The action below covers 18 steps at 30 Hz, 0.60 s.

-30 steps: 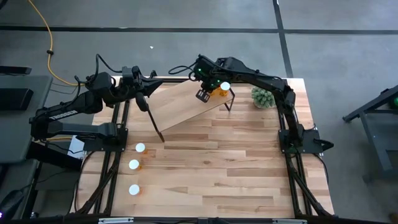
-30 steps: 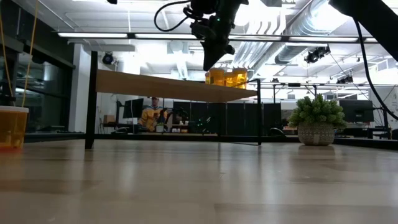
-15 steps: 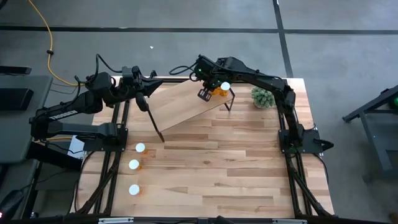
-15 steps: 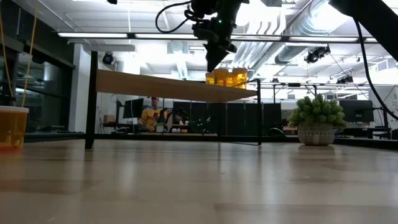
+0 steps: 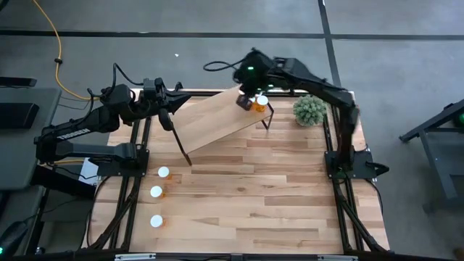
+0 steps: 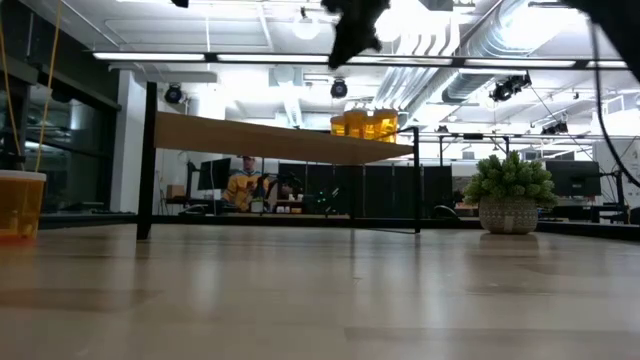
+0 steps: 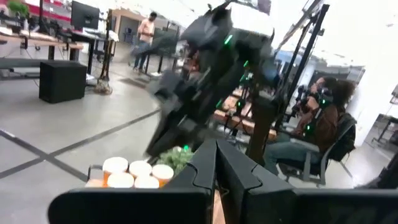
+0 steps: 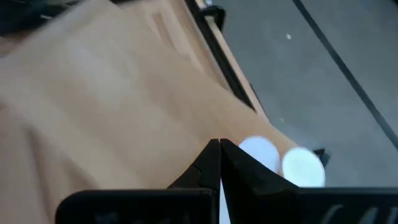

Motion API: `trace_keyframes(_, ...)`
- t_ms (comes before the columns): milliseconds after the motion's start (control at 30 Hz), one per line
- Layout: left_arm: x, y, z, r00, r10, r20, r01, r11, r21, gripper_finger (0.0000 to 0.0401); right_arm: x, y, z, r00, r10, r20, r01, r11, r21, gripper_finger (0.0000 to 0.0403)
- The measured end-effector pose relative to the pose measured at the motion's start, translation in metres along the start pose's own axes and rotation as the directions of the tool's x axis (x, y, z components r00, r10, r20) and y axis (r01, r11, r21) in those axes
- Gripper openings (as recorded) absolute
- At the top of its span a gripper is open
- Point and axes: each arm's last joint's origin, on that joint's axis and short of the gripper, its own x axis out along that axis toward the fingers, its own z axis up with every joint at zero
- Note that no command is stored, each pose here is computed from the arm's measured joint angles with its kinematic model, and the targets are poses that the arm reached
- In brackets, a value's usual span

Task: Pick and place medicine bottles onto shelf by color
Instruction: Adjust the pill bottles on the shelf

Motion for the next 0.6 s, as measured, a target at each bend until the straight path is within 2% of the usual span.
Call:
trace_keyframes(100,-0.001,0.001,-0.002,1.0,0.005,-0.025,-0.005,1.0,0.011,0.0,-0.024,0.001,-0.015,0.998,0.013,0.058,-0.012,1.0,-0.006,0.0)
trace_keyframes(200,-0.001,0.001,-0.004,0.999,0.01,-0.045,-0.009,1.0,0.019,0.0,-0.044,0.007,-0.038,0.984,0.048,0.17,-0.052,0.999,0.016,0.0)
trace_keyframes(333,-0.001,0.001,-0.004,0.999,0.01,-0.043,-0.009,1.0,0.018,0.0,-0.063,0.017,-0.072,0.923,0.096,0.373,-0.125,0.991,0.054,0.0)
trace_keyframes(467,-0.001,0.001,-0.004,0.999,0.01,-0.043,-0.009,1.0,0.018,0.0,-0.069,0.028,-0.1,0.84,0.132,0.526,-0.196,0.978,0.068,0.0)
trace_keyframes(533,-0.001,0.001,-0.004,0.999,0.011,-0.043,-0.01,1.0,0.018,0.0,-0.068,0.031,-0.11,0.807,0.139,0.574,-0.227,0.97,0.084,0.0)
trace_keyframes(600,-0.001,0.001,-0.004,0.999,0.011,-0.043,-0.011,1.0,0.018,0.0,-0.065,0.032,-0.116,0.811,0.119,0.573,-0.226,0.967,0.118,0.0)
